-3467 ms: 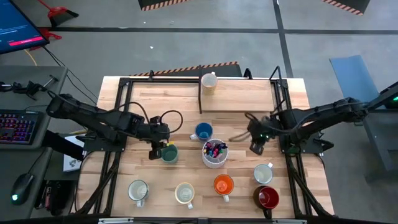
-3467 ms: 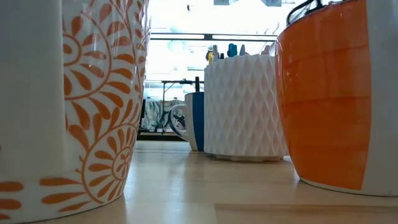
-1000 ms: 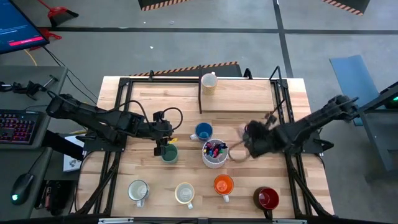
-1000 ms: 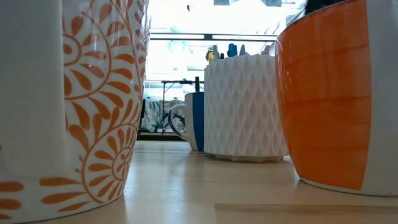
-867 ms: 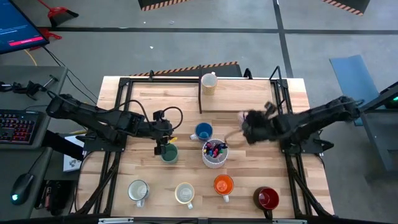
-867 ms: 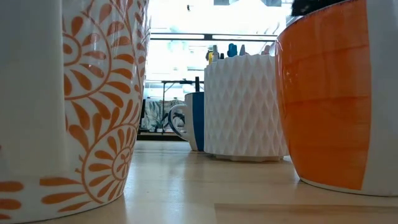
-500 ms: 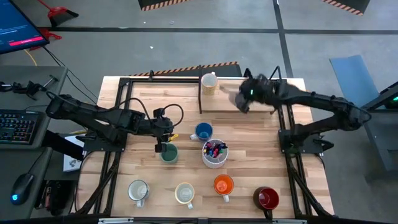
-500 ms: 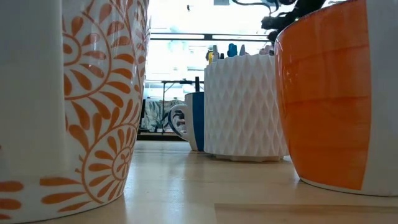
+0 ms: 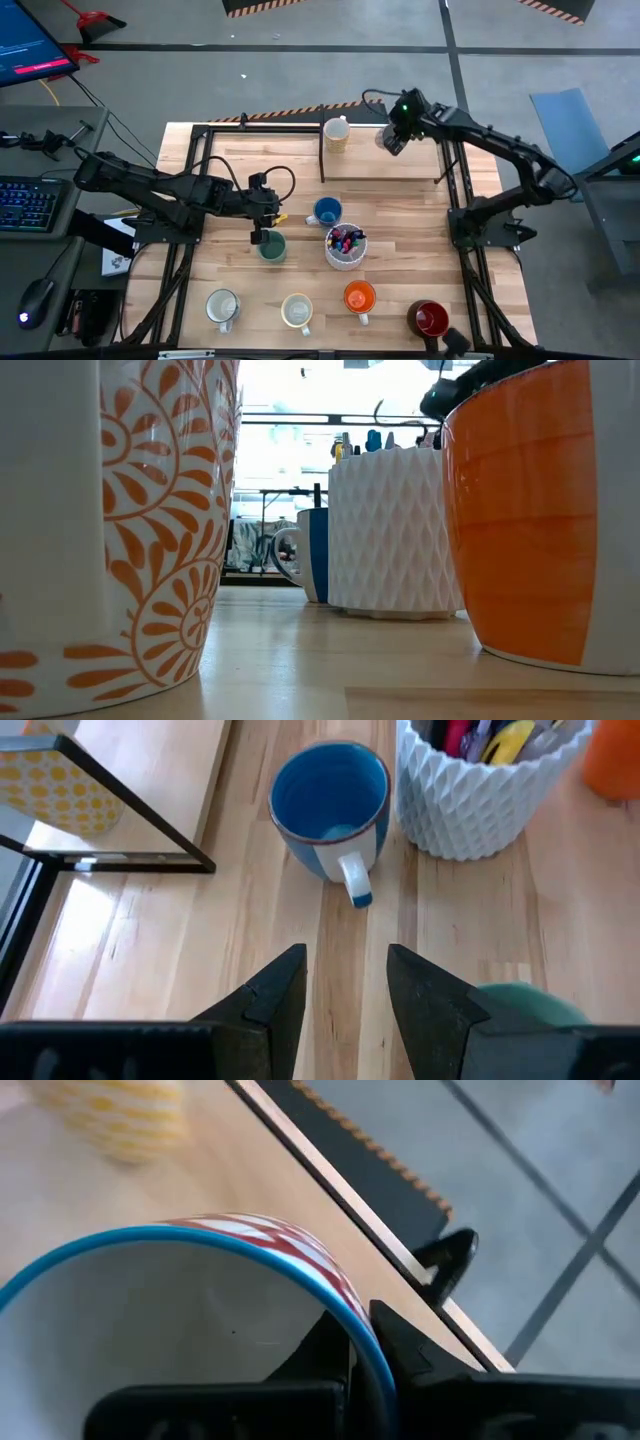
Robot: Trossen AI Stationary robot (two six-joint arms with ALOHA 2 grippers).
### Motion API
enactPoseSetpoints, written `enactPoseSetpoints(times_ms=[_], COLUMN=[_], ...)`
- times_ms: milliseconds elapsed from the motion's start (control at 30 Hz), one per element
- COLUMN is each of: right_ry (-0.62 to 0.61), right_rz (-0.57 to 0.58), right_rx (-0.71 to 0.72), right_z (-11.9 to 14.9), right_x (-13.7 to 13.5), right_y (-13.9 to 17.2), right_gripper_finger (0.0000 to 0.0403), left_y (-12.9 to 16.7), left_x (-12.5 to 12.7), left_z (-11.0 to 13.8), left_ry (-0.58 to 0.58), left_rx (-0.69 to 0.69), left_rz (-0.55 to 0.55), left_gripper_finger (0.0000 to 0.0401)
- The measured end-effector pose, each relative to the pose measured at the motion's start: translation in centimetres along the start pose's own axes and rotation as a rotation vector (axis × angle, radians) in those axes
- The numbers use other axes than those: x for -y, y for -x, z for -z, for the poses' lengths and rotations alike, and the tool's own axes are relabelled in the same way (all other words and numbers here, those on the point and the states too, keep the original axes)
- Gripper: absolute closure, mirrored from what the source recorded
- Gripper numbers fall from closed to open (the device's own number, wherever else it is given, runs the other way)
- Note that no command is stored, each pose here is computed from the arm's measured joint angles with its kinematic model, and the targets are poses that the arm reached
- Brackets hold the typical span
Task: Place coffee mugs
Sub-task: Put the red patterned mug on the shelf
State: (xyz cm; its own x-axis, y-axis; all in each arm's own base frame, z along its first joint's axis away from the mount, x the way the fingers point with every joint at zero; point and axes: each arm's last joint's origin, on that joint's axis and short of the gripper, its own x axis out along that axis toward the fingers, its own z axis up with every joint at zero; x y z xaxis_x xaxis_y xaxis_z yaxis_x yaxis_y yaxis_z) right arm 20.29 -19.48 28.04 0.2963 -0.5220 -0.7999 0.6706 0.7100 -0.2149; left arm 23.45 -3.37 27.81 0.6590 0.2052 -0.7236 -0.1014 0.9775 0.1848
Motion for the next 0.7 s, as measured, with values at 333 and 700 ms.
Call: enactPoseSetpoints(times_ms=[333,700], right_ry=[-0.023,-0.071], right_rz=[-0.015,0.035], right_rx=[-0.209,-0.379], right_z=[-1.5,-0.3], right_x=[2.9,5.4], right_y=[-4.0,-4.8], right_gripper_finger=[0.0403,0.0403], left_y=[0.0,0.0], left_x=[0.0,0.0], left_z=[-0.1,0.0], left_ry=[0.002,0.002], left_rx=[0.005,0.005], left_rz=[0.001,0.001], left_gripper_finger=[0.027,0.027])
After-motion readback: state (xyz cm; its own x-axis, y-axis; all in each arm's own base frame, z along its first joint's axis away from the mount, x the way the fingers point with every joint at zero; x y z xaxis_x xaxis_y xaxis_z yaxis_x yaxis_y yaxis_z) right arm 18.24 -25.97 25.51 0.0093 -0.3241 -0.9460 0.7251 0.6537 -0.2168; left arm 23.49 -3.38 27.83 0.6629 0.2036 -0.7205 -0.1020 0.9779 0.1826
